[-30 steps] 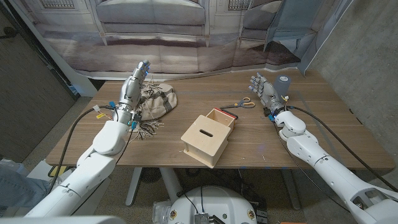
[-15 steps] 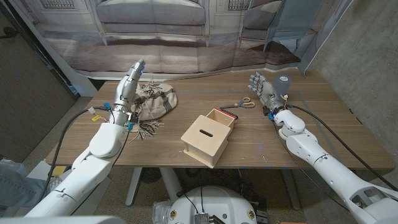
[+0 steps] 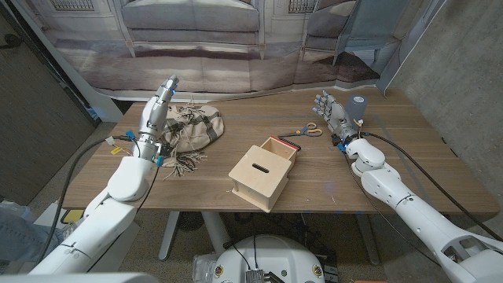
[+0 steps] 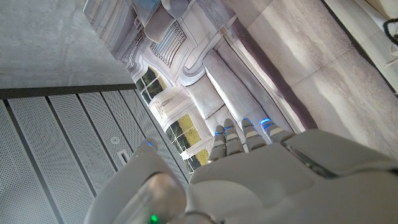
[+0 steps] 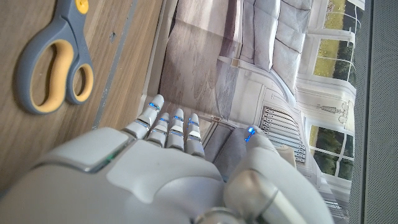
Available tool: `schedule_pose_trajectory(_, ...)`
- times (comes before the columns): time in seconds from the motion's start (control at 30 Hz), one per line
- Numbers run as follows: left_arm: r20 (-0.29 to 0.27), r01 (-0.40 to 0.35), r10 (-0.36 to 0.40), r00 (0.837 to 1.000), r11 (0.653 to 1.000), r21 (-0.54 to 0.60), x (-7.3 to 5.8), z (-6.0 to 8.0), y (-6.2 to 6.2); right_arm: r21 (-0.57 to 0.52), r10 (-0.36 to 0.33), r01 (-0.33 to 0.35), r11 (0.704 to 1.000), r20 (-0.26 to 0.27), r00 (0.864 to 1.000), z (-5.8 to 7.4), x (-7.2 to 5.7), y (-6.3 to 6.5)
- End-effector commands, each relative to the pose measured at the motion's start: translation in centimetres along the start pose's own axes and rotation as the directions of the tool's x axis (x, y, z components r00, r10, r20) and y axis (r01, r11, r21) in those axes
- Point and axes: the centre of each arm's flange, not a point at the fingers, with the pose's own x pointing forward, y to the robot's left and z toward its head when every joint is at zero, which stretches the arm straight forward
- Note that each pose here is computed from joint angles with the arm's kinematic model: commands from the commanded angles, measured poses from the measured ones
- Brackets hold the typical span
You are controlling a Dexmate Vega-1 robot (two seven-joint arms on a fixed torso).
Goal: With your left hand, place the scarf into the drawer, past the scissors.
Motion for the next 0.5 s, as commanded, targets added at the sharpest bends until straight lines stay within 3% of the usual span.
schedule_pose_trajectory(0.03,-0.015,-0.009,0.009,1.0,0.999,0.046,-0.7,0.6,1.2,-0.004,0.003,-0.003,1.0,-0.003,1.0,0.0,-0.1,0.1)
schedule_pose_trajectory(0.5,-0.017,-0.04,0.041,0.999,0.994,0.098,-1.8,1.7,2.5,-0.013,0.012,-0.012,1.0,-0.008,1.0,0.2,-0.1,0.1)
